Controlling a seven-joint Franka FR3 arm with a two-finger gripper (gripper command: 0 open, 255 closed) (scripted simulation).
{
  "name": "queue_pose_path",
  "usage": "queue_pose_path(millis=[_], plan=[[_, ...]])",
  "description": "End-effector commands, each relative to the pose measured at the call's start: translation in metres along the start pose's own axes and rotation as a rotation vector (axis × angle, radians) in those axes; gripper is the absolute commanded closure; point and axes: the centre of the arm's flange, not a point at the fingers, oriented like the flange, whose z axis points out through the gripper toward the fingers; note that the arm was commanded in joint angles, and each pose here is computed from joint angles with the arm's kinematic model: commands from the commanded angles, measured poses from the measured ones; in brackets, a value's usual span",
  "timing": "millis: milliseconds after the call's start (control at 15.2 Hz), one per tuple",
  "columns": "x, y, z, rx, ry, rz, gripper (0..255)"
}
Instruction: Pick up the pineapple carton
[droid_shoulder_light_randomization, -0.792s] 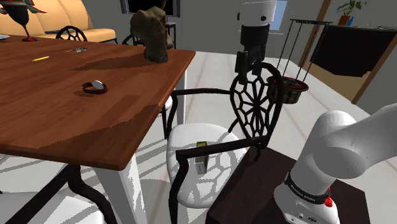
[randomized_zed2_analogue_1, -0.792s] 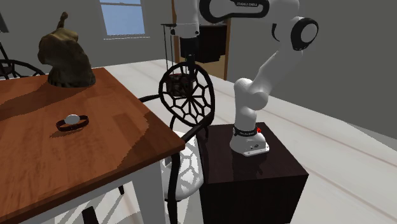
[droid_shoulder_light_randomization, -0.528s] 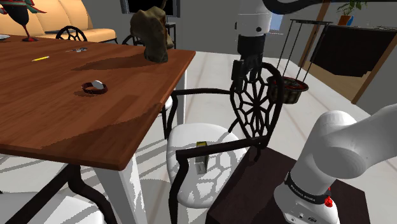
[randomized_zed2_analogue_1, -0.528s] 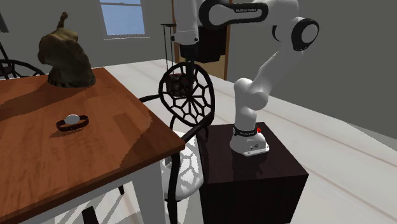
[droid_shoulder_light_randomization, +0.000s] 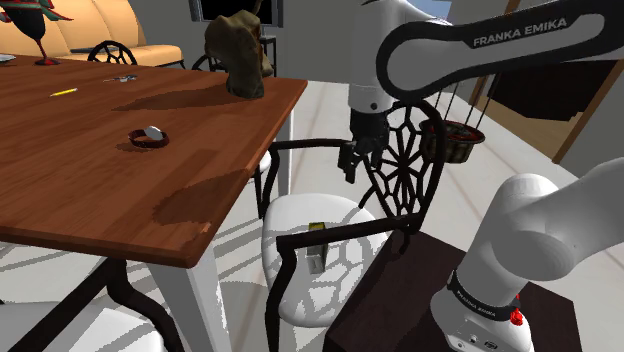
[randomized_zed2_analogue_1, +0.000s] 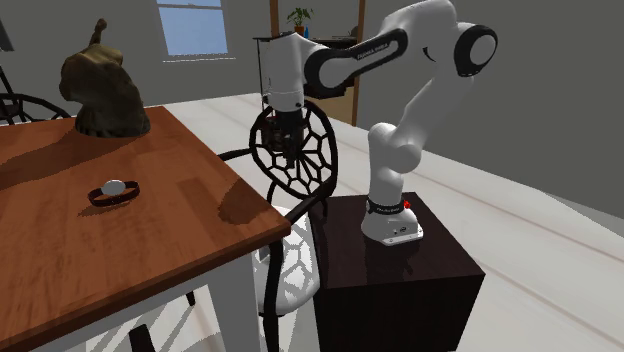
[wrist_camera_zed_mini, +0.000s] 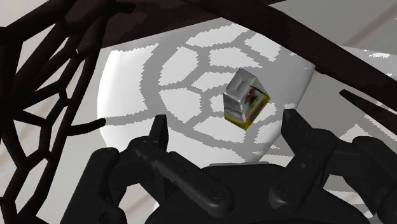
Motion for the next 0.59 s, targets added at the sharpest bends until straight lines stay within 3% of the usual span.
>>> queue_pose_path(millis=[0, 528], plan=[[0.005, -0.009, 0.022, 0.009, 0.008, 0.026, 0], [0.032, -0.039, 0.117, 0.042, 0.024, 0.124, 0]])
